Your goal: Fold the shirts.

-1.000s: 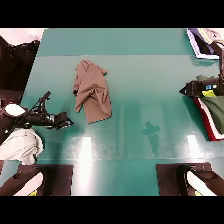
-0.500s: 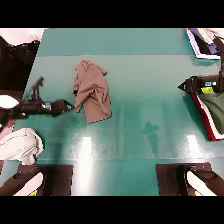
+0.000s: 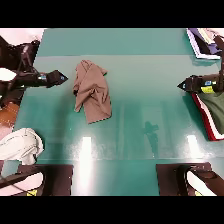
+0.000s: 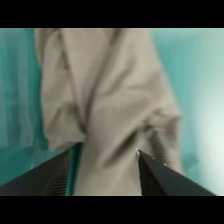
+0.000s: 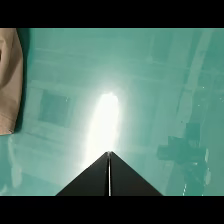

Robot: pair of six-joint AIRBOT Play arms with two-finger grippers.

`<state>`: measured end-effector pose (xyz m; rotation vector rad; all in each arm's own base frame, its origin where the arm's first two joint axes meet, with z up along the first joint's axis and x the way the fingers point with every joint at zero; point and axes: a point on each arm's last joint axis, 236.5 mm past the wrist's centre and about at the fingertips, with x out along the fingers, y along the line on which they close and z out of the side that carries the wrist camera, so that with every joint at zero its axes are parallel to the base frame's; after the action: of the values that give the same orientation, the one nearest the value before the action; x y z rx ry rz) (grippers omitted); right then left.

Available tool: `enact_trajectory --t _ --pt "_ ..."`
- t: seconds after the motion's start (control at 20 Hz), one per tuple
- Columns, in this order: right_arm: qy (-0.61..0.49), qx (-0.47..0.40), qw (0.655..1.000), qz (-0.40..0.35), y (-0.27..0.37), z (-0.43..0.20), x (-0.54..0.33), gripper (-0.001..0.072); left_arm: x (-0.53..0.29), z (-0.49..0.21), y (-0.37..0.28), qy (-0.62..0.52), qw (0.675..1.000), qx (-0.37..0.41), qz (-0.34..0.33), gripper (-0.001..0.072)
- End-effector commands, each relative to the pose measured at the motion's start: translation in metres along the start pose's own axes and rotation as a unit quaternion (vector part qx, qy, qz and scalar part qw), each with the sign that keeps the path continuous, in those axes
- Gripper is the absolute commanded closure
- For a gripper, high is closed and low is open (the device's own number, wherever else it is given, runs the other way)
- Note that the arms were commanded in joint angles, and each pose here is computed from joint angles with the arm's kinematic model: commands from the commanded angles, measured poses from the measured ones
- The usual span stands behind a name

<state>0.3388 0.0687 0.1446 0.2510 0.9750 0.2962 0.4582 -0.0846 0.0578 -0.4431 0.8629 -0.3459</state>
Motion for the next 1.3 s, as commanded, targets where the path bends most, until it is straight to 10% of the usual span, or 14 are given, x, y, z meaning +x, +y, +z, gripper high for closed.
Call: enact_trajectory --t 0.0,0.5,0.65,1.2,1.25 --pt "0.001 0.000 1.000 0.001 0.001 -0.001 0.000 0.0681 0.051 -0.018 0.031 0.054 0.998 -0.033 0.005 0.0204" --pt "0.003 0.000 1.000 0.001 0.001 -0.002 0.000 0.0682 0.102 -0.047 0.041 0.083 0.996 -0.022 0.040 0.0210" --pt "0.003 0.000 1.000 0.001 0.001 -0.002 0.000 0.0681 0.101 -0.049 0.040 0.088 0.995 -0.024 0.038 0.0673" --pt "-0.067 -0.023 0.997 0.038 0.036 0.043 -0.044 0.0671 -0.051 -0.037 -0.201 0.128 0.943 0.260 -0.166 0.0675" --pt "-0.066 -0.021 0.996 0.049 0.041 0.042 -0.044 0.0530 -0.068 -0.047 -0.220 0.128 0.933 0.284 -0.179 0.0675"
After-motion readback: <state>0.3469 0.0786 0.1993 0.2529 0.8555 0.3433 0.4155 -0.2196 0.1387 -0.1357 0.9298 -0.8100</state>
